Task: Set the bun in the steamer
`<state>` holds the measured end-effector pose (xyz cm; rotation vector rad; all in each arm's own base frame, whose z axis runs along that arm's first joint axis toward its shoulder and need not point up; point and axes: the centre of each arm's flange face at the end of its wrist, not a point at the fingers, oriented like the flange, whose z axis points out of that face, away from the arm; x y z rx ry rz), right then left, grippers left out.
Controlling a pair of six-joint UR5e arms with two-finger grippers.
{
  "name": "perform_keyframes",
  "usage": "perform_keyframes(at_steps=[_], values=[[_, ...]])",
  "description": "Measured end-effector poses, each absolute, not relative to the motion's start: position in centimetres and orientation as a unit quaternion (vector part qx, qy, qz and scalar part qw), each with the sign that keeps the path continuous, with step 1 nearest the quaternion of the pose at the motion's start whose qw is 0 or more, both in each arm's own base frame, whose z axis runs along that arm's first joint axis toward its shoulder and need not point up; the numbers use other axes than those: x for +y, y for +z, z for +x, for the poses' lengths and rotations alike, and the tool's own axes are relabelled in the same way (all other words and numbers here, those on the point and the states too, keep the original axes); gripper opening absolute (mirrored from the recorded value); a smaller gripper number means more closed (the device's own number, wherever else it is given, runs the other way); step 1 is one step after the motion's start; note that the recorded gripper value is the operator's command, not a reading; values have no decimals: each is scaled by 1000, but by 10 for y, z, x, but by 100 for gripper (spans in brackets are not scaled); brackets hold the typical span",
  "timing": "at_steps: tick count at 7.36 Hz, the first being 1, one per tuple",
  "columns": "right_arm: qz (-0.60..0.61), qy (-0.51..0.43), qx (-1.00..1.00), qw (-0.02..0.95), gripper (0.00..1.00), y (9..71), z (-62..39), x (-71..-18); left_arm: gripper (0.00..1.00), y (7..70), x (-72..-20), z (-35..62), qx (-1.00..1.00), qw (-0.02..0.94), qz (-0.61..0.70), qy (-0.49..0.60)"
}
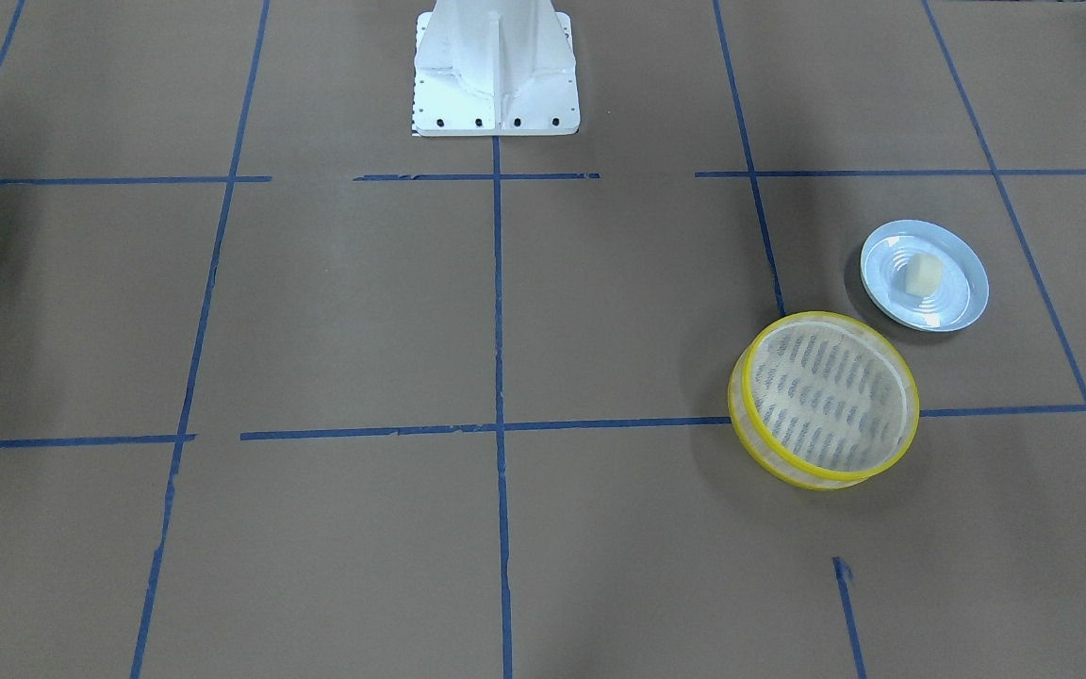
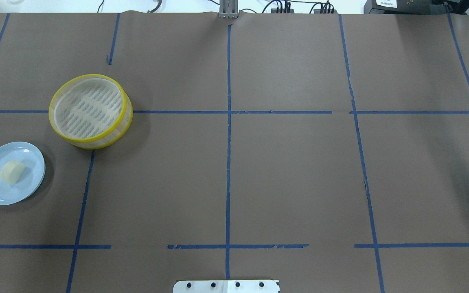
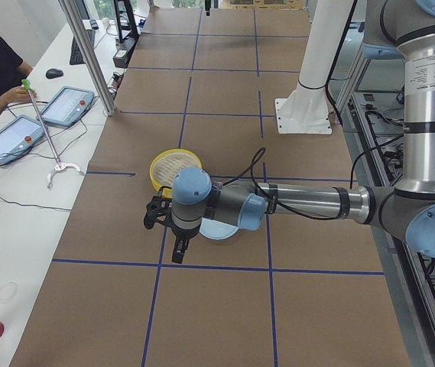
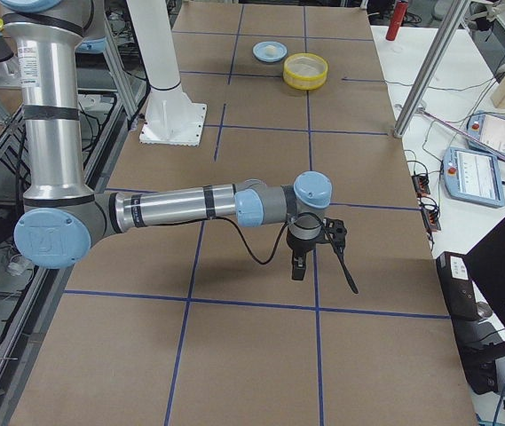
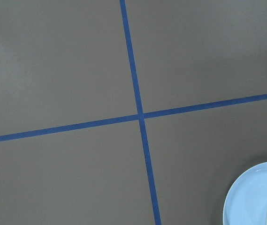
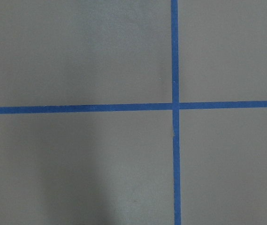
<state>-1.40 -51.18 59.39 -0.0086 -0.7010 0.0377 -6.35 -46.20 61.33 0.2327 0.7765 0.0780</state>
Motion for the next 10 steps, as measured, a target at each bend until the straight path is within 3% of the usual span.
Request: perform_keyframes(at_steps=[4, 10], values=[[-4, 18, -343, 939, 100, 594, -14, -512, 100, 614, -460, -64, 378, 918, 111, 34], [-4, 18, -343, 939, 100, 594, -14, -512, 100, 557, -473, -55, 381, 914, 140, 21]])
